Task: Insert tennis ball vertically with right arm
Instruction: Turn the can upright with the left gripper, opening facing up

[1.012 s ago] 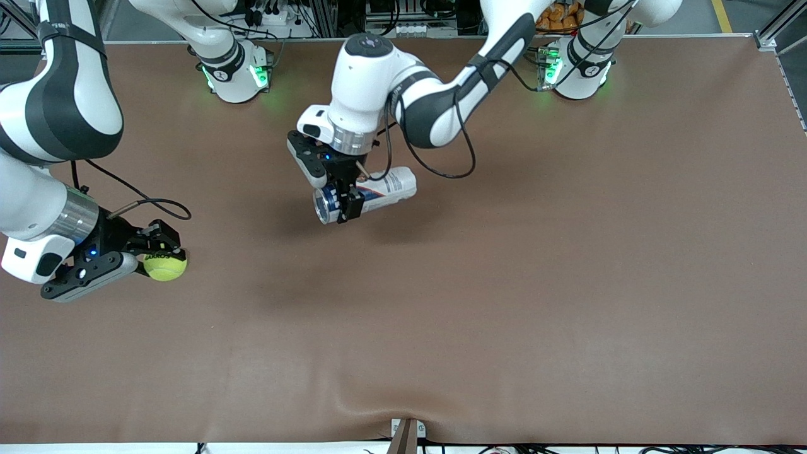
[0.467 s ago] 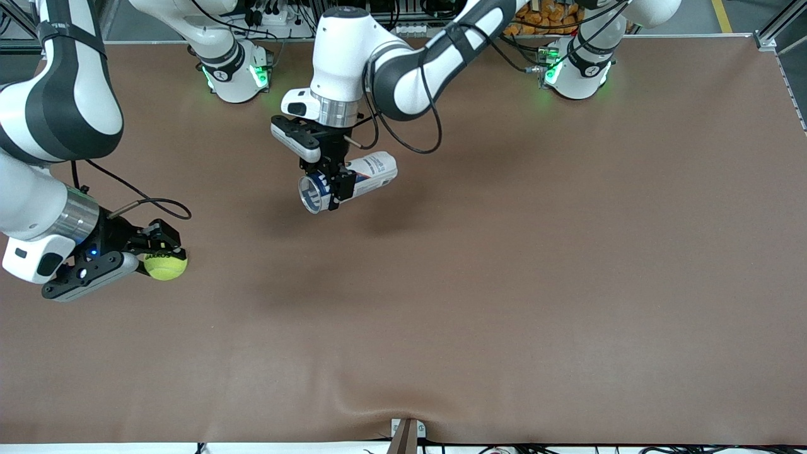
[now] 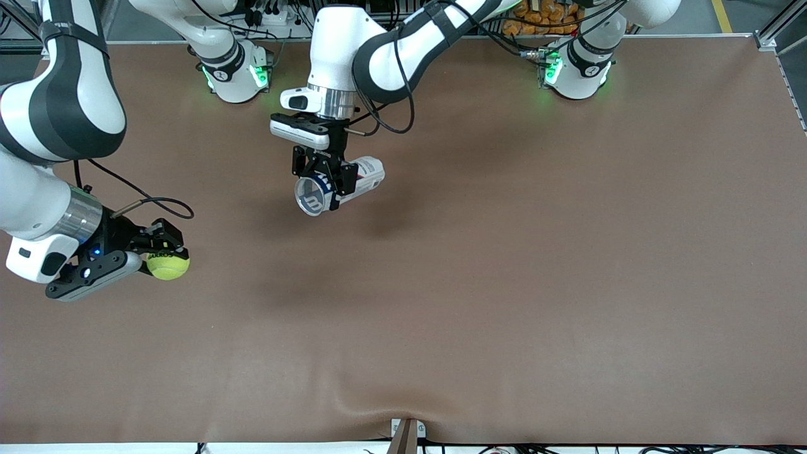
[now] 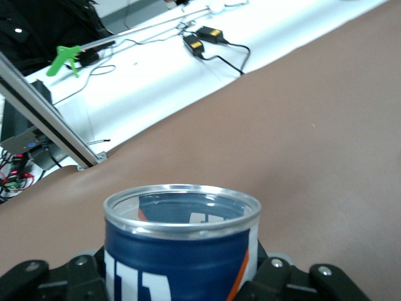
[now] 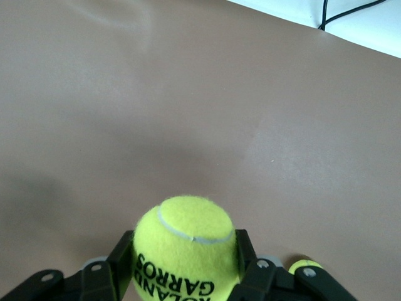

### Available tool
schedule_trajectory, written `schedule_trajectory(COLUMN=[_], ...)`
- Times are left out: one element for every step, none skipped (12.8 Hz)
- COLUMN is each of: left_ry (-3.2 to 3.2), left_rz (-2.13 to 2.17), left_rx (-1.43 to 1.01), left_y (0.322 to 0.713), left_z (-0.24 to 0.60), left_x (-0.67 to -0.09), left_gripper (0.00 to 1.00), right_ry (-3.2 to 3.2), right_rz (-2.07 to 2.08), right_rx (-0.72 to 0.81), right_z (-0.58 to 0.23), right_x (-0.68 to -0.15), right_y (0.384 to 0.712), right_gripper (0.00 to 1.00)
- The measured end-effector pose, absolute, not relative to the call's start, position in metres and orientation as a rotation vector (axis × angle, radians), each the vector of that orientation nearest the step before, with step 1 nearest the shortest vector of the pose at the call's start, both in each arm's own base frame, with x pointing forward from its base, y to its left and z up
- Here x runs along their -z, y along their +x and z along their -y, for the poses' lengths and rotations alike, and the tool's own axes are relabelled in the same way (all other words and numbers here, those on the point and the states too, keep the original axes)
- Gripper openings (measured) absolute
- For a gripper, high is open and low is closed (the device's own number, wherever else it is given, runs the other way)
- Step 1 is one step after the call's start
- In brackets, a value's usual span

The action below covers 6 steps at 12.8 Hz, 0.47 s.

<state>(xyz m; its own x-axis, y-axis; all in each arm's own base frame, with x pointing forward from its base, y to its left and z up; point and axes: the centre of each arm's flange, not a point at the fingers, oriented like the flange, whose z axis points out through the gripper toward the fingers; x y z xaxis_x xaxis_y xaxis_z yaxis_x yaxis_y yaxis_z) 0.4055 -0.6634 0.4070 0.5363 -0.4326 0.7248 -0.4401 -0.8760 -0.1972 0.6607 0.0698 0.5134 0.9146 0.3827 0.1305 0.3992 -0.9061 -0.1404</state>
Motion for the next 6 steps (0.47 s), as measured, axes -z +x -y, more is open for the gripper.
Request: schedule_trajectory(left_ry=[2.742,2.736,2.728,2.722,2.721,2.722], left_rz=[0.738,0.695,0.654,0.617,0.588,0.565], left_rx=[-1.325,-1.361,-1.394,-1.421,-1.447,-1.477], left_y=[0.407,0.41,0.411,0.412,0.413,0.414], left_z=[0.662,0.661,0.66,0.659,0.659,0.658], left_x=[-0.404,-0.4,-0.396,-0.389,-0.381,-0.372], left_gripper=[0.74,0.74,0.74,0.74,0.74,0.74], right_ry=[-2.912,-2.912,-2.912,-2.912,-2.912,-2.912], right_rz=[0.599,0.599,0.599,0.599,0.599,0.598], right_rx=[0.149,0.149,0.149,0.149,0.149,0.149], right_z=[-0.07,-0.07,-0.07,-0.07,-0.07,-0.07], right_x=[-0.513,-0.513,-0.513,-0.513,-0.513,-0.513], right_y=[0.661,0.661,0.661,0.661,0.661,0.661], right_gripper=[0.67,0.67,0.67,0.67,0.67,0.67])
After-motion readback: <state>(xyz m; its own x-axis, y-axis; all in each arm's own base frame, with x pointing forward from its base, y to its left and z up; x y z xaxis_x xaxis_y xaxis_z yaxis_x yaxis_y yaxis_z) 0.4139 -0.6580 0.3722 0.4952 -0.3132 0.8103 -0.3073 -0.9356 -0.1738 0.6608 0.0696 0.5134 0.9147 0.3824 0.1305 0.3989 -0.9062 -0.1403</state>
